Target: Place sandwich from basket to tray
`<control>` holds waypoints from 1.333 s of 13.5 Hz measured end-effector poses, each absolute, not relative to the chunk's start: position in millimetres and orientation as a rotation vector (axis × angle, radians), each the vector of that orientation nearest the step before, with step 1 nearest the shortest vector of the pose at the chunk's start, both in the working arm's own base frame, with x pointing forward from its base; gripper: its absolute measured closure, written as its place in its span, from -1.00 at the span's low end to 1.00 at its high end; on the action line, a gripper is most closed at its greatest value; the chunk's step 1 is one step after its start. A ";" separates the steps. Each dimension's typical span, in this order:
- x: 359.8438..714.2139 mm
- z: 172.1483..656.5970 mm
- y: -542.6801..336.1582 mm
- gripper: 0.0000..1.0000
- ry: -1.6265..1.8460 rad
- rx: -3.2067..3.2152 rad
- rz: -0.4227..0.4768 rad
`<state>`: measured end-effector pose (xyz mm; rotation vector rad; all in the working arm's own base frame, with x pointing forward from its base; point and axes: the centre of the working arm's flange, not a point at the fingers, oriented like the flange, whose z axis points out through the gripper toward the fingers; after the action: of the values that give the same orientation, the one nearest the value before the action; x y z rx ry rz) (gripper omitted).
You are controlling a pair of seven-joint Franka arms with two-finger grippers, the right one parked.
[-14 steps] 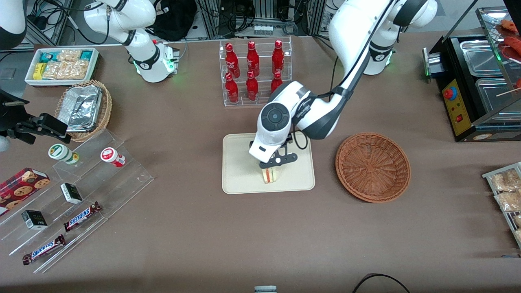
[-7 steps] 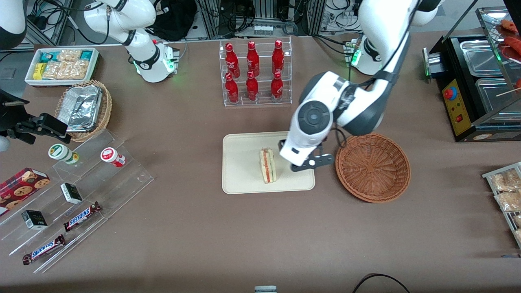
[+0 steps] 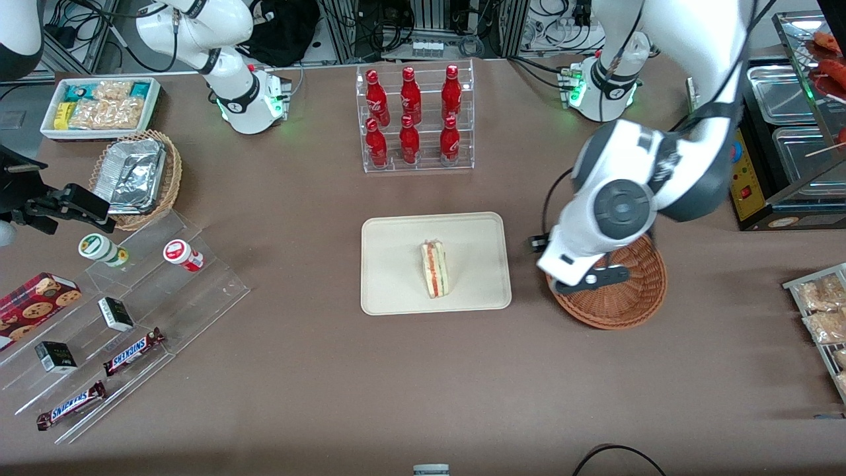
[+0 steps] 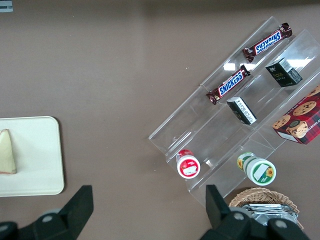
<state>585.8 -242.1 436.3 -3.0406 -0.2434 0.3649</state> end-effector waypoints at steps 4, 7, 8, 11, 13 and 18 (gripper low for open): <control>566.3 463.9 -210.4 -1.00 -0.187 -3.059 0.343; 554.1 474.6 -176.3 -1.00 -0.095 -3.066 0.389; 551.6 480.2 -164.2 -1.00 -0.064 -3.071 0.408; 546.2 501.6 -135.3 -1.00 0.022 -3.092 0.415; 541.6 516.1 -113.6 -1.00 0.066 -3.099 0.422; 527.6 553.8 -74.4 -1.00 0.100 -3.105 0.373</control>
<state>527.6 -74.4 553.8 -3.1052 0.1002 0.3731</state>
